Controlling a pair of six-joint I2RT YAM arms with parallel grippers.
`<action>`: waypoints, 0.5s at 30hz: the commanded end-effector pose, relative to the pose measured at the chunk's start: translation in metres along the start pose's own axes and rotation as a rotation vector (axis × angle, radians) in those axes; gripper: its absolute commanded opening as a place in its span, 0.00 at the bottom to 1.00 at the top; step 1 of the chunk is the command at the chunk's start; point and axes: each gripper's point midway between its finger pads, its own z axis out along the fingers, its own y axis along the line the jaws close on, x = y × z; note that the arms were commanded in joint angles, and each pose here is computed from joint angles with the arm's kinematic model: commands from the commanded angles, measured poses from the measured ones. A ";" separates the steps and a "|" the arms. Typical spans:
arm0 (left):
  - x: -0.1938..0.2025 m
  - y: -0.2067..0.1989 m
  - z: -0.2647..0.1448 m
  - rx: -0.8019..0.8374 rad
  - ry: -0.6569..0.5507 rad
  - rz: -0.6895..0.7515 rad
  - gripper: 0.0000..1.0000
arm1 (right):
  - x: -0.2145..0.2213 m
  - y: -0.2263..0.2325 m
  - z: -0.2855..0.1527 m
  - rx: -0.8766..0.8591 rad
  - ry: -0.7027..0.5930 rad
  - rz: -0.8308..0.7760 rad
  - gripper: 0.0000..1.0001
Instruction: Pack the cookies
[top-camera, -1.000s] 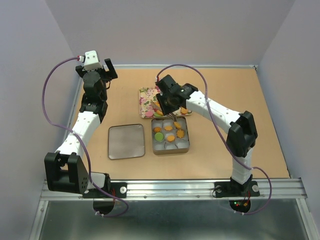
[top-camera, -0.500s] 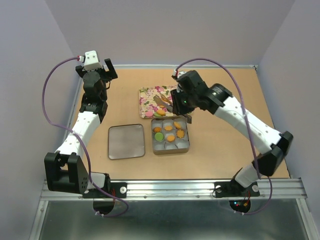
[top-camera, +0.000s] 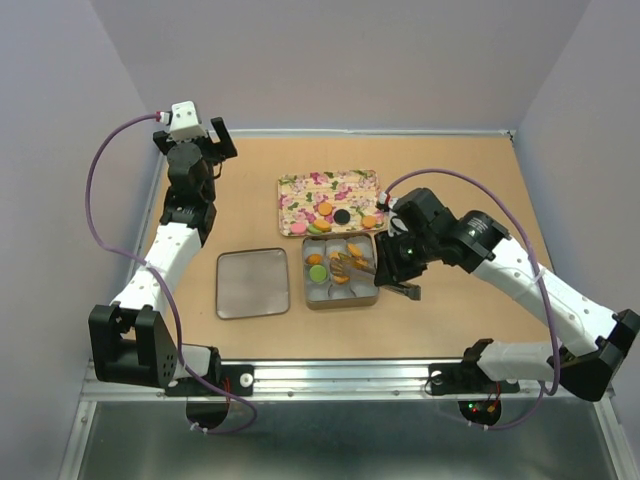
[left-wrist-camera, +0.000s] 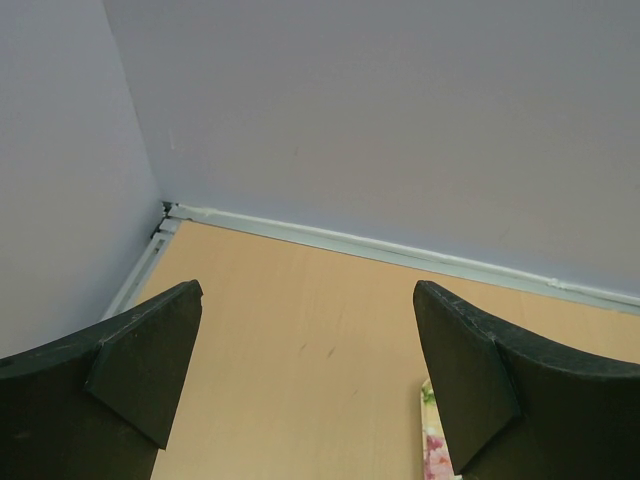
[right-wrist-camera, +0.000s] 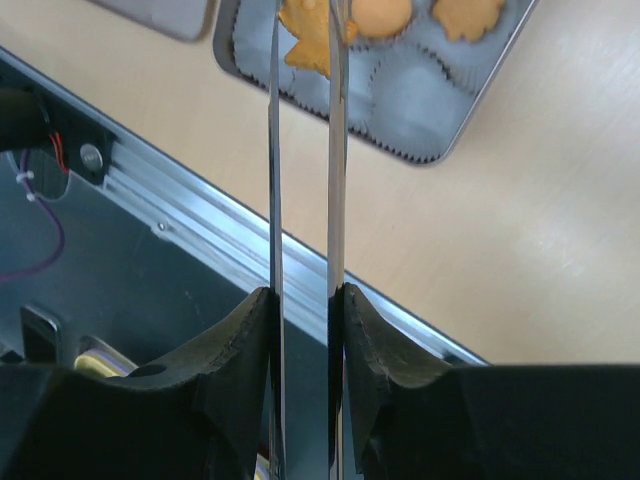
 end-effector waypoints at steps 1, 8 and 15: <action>-0.014 -0.005 -0.002 0.010 -0.047 -0.008 0.99 | 0.017 0.011 -0.008 -0.079 0.024 0.025 0.33; -0.014 -0.006 -0.002 0.008 -0.045 -0.005 0.99 | 0.042 0.007 -0.002 -0.092 0.094 0.053 0.33; -0.015 -0.006 -0.003 0.007 -0.047 -0.004 0.99 | 0.054 0.000 0.015 -0.082 0.134 0.065 0.32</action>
